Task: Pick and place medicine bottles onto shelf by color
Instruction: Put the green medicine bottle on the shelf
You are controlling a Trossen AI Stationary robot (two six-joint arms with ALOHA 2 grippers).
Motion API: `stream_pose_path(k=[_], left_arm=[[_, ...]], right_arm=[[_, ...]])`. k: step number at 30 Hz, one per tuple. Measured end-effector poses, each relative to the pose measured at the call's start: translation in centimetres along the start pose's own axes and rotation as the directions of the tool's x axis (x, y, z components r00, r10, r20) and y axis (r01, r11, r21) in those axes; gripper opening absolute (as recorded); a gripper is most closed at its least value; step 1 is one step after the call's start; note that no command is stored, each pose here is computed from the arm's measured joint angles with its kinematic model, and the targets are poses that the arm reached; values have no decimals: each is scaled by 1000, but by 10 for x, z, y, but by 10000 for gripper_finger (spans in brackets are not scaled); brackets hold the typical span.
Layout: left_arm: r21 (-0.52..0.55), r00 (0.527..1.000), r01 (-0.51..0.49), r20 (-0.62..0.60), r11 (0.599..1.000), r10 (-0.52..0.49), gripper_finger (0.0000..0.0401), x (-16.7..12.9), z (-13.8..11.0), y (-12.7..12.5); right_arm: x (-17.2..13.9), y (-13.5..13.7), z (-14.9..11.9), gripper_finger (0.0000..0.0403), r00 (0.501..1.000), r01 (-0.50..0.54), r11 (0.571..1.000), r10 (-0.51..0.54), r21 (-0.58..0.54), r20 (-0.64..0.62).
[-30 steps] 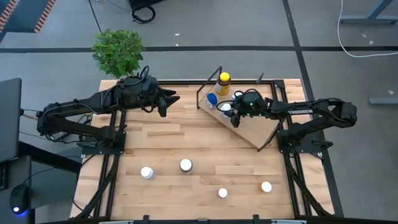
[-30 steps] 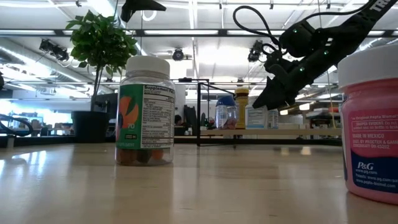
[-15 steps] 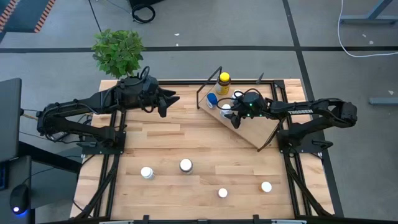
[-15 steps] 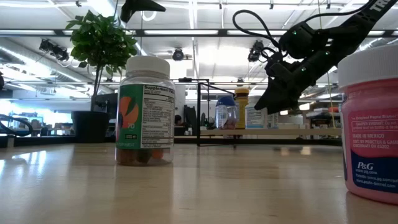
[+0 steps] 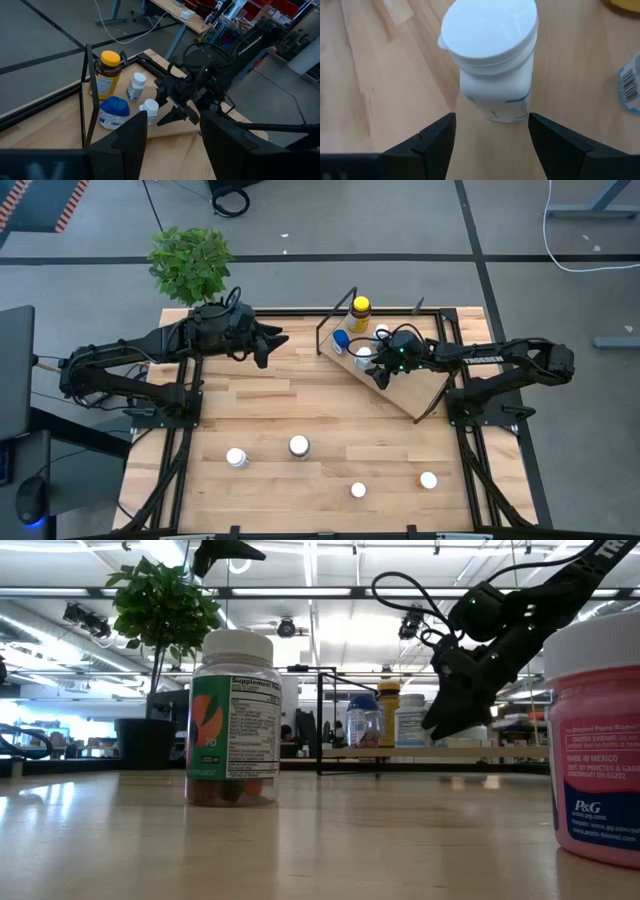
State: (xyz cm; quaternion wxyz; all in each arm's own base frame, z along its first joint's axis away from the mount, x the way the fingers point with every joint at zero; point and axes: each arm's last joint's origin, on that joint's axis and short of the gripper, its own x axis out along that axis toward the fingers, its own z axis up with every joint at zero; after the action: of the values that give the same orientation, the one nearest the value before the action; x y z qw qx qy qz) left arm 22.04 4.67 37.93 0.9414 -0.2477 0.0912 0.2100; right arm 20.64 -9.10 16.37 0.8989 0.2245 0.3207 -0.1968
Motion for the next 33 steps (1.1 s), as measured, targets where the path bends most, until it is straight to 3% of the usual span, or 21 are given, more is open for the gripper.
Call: stream_pose_path(k=[6, 12, 21, 24, 33], left_arm=[[0, 1000, 0, 0, 1000, 0, 189, 0, 0, 0], [-1, 1000, 0, 1, 1000, 0, 190, 0, 0, 0], [0, 1000, 1, 1, 1000, -1, 190, 0, 0, 0], [4, 1000, 12, -3, 1000, -12, 189, -1, -1, -2], [17, 998, 57, -26, 998, -57, 190, -3, -7, -12]], right_arm=[[0, 1, 0, 257, 999, -38, 998, 39, 59, -13], [-1, 5, -4, 257, 977, -183, 970, 197, 161, -82], [-3, 9, -11, 257, 917, -305, 922, 352, 237, -187], [-5, 15, -1, 257, 896, -374, 906, 408, 196, -175], [-25, 59, 56, 257, 846, -533, 842, 527, -85, -87]])
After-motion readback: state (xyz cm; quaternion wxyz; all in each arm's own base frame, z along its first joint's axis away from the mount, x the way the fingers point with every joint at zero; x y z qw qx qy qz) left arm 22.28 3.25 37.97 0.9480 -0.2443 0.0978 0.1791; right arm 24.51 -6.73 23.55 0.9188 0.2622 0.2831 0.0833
